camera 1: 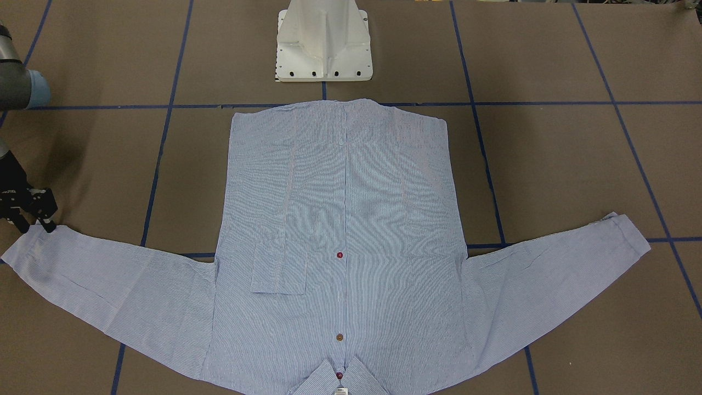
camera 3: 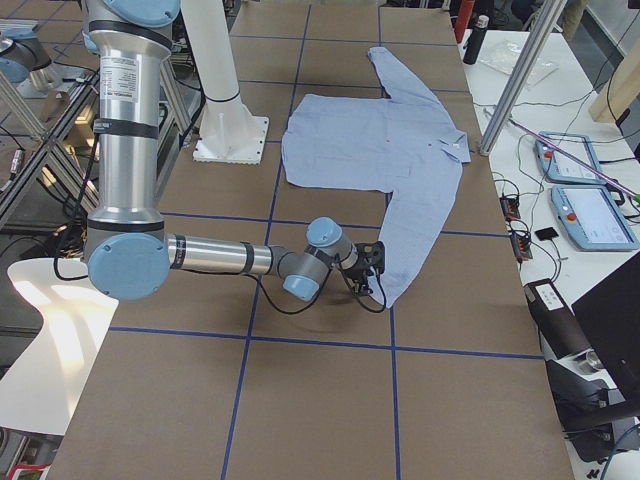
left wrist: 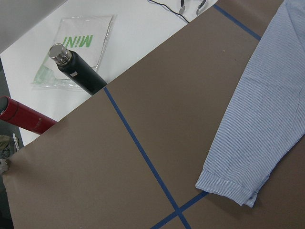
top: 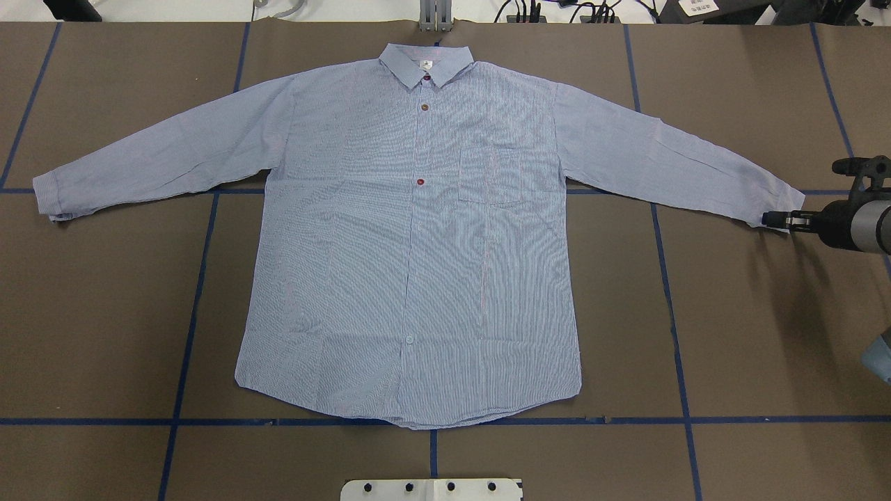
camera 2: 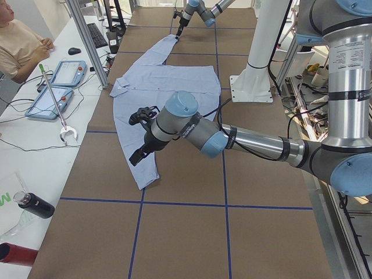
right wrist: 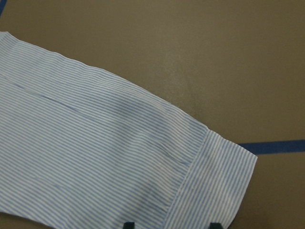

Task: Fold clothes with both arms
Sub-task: 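Grasp the sleeve cuff nearest the right gripper with the right gripper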

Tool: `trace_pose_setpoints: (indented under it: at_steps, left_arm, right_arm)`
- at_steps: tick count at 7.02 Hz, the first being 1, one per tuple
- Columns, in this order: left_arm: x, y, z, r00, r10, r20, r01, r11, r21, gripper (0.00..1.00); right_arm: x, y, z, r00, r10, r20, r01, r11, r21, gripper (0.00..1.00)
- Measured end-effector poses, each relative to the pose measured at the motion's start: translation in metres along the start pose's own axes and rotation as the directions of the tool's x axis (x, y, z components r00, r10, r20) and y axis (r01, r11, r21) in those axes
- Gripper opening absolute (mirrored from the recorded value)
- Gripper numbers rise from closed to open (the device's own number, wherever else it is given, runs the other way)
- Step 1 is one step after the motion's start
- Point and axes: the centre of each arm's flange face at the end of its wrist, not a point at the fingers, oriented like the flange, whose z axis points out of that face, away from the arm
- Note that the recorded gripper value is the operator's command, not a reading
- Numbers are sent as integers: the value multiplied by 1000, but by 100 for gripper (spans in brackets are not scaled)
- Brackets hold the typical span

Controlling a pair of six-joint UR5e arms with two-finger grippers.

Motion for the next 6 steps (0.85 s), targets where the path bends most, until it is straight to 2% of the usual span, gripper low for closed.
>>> trace_pose_setpoints:
  at_steps: [1, 4, 6]
  left_arm:
    - [0, 0, 0, 1000, 0, 0, 0, 1000, 1, 100]
    - [0, -1, 0, 1000, 1, 0, -1, 1000, 2, 100]
    - [0, -1, 0, 1000, 1, 0, -1, 1000, 1, 100]
  right_arm:
    - [0, 0, 1, 1000, 1, -1, -1, 1000, 0, 0]
    - [-5, -3, -3, 1000, -2, 11, 2, 1000, 5, 0]
    - [-45, -20, -21, 998, -14, 55, 12, 1000, 22, 0]
